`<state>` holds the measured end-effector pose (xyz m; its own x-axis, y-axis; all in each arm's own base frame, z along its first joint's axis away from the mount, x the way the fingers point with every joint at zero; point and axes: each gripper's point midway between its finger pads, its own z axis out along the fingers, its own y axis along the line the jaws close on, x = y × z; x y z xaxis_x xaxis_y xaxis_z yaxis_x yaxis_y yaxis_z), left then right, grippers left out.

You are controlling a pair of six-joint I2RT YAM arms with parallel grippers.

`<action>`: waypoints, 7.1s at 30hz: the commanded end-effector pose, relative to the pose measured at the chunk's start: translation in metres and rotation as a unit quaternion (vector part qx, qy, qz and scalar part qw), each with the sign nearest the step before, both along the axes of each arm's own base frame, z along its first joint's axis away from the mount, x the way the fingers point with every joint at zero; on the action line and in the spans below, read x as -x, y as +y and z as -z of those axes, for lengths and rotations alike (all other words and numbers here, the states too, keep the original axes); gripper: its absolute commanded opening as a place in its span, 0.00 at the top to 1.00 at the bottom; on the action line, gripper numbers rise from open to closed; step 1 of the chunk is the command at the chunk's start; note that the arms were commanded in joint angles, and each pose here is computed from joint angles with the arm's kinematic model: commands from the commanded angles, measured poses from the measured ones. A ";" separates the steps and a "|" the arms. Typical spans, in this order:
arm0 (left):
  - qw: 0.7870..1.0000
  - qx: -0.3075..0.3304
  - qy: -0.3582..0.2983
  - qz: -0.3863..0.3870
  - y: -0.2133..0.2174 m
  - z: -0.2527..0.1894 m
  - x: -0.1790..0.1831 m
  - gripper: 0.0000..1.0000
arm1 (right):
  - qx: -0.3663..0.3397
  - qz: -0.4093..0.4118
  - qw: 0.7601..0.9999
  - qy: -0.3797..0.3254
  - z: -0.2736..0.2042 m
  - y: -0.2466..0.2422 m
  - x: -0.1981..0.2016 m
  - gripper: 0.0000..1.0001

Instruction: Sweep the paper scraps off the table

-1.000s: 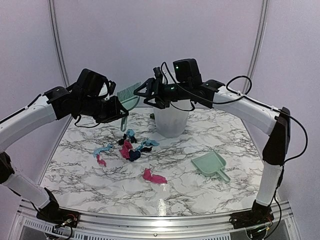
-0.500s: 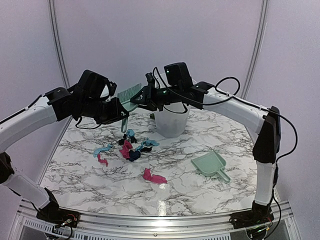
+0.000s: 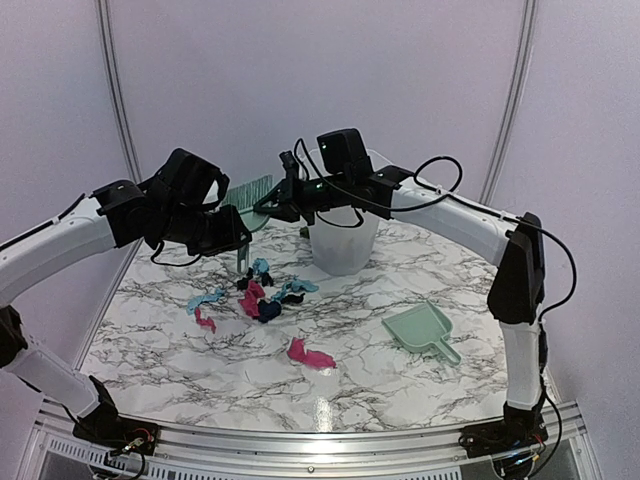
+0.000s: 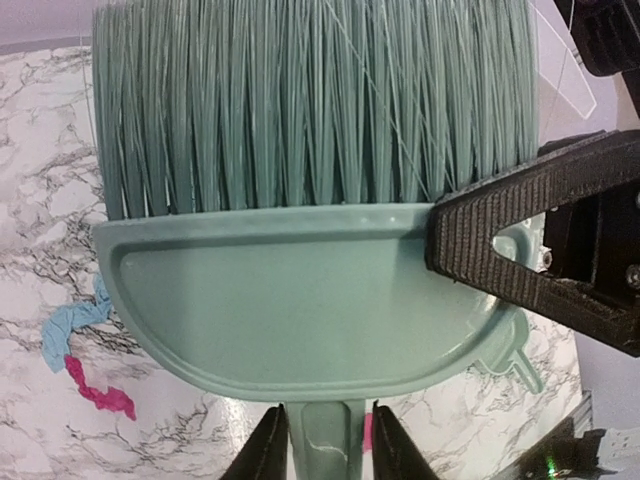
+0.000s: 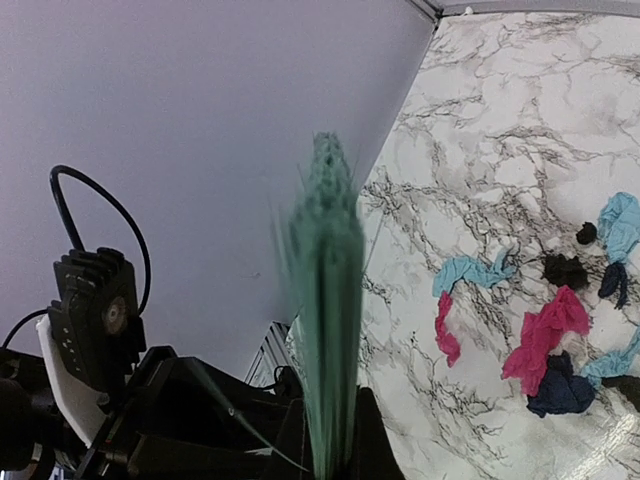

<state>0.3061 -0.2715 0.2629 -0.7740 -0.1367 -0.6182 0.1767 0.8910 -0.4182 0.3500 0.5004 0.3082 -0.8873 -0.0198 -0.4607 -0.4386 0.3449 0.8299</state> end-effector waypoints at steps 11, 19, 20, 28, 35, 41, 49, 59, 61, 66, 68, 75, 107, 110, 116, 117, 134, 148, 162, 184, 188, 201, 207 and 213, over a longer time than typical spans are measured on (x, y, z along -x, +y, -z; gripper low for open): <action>0.993 -0.059 -0.099 -0.020 0.070 -0.053 0.032 0.01 | -0.007 0.024 0.999 0.022 -0.010 0.000 -0.009 1.00; 0.975 -0.165 -0.145 0.037 0.077 -0.039 0.037 0.01 | -0.015 0.050 0.992 0.118 0.003 -0.001 -0.016 1.00; 0.973 -0.174 -0.148 0.040 0.077 -0.037 0.036 0.01 | -0.019 0.048 0.991 0.125 0.002 0.000 -0.015 1.00; 0.932 -0.235 -0.238 0.135 0.068 -0.041 0.047 0.01 | -0.035 0.058 0.987 0.147 -0.002 0.005 -0.023 1.00; 0.871 -0.233 -0.308 0.304 0.044 -0.031 0.093 0.01 | -0.010 0.074 0.968 0.241 0.018 0.004 -0.017 1.00; 0.831 -0.269 -0.327 0.360 0.032 -0.014 0.103 0.06 | 0.011 0.089 0.940 0.328 0.035 -0.001 -0.005 1.00; 0.775 -0.364 -0.384 0.344 0.027 -0.018 0.074 0.13 | 0.017 0.112 0.907 0.406 0.047 -0.013 0.012 1.00; 0.756 -0.360 -0.397 0.377 0.013 -0.010 0.077 0.17 | -0.005 0.128 0.888 0.443 0.043 -0.015 0.017 1.00; 0.759 -0.345 -0.394 0.386 0.009 -0.008 0.081 0.16 | -0.006 0.132 0.886 0.444 0.041 -0.016 0.016 1.00; 0.764 -0.351 -0.371 0.395 0.004 0.011 0.077 0.23 | -0.006 0.143 0.884 0.446 0.037 -0.020 0.016 1.00; 0.768 -0.358 -0.371 0.379 0.002 0.013 0.069 0.29 | -0.002 0.145 0.883 0.446 0.037 -0.022 0.018 1.00; 0.772 -0.376 -0.377 0.348 -0.003 0.013 0.052 0.42 | 0.015 0.169 0.882 0.439 0.043 -0.031 0.018 1.00; 0.772 -0.400 -0.360 0.337 -0.001 0.028 0.043 0.76 | 0.016 0.162 0.869 0.467 0.061 -0.040 0.027 1.00; 0.774 -0.398 -0.357 0.339 -0.001 0.031 0.044 0.76 | 0.011 0.163 0.868 0.469 0.061 -0.041 0.027 1.00; 0.777 -0.392 -0.350 0.348 -0.001 0.039 0.048 0.74 | 0.005 0.163 0.866 0.473 0.061 -0.042 0.029 1.00; 0.777 -0.391 -0.350 0.348 -0.001 0.040 0.048 0.73 | 0.003 0.162 0.866 0.473 0.060 -0.042 0.029 1.00; 0.786 -0.371 -0.358 0.341 -0.008 0.032 0.047 0.69 | 0.003 0.164 0.865 0.474 0.064 -0.042 0.030 1.00; 0.799 -0.356 -0.368 0.315 -0.009 0.027 0.043 0.78 | 0.001 0.155 0.866 0.476 0.063 -0.039 0.034 1.00; 0.807 -0.350 -0.372 0.296 -0.007 0.019 0.040 1.00 | -0.014 0.141 0.869 0.475 0.053 -0.039 0.037 0.87; 0.927 -0.237 -0.279 0.085 0.064 -0.017 0.052 1.00 | -0.047 0.092 0.992 0.076 -0.044 -0.053 0.002 0.02; 0.943 -0.215 -0.247 0.059 0.082 -0.017 0.063 1.00 | -0.009 0.099 0.988 -0.119 -0.077 -0.066 -0.003 0.02; 0.977 -0.116 -0.180 0.015 0.113 -0.009 0.096 1.00 | 0.348 0.171 0.859 -0.336 0.002 -0.201 0.043 0.02; 0.981 -0.115 -0.157 0.017 0.110 0.001 0.097 1.00 | 0.446 0.211 0.847 -0.197 0.057 -0.271 0.078 0.01; 0.986 -0.115 -0.115 0.030 0.106 0.007 0.103 1.00 | 0.488 0.219 0.842 -0.068 0.123 -0.323 0.107 0.01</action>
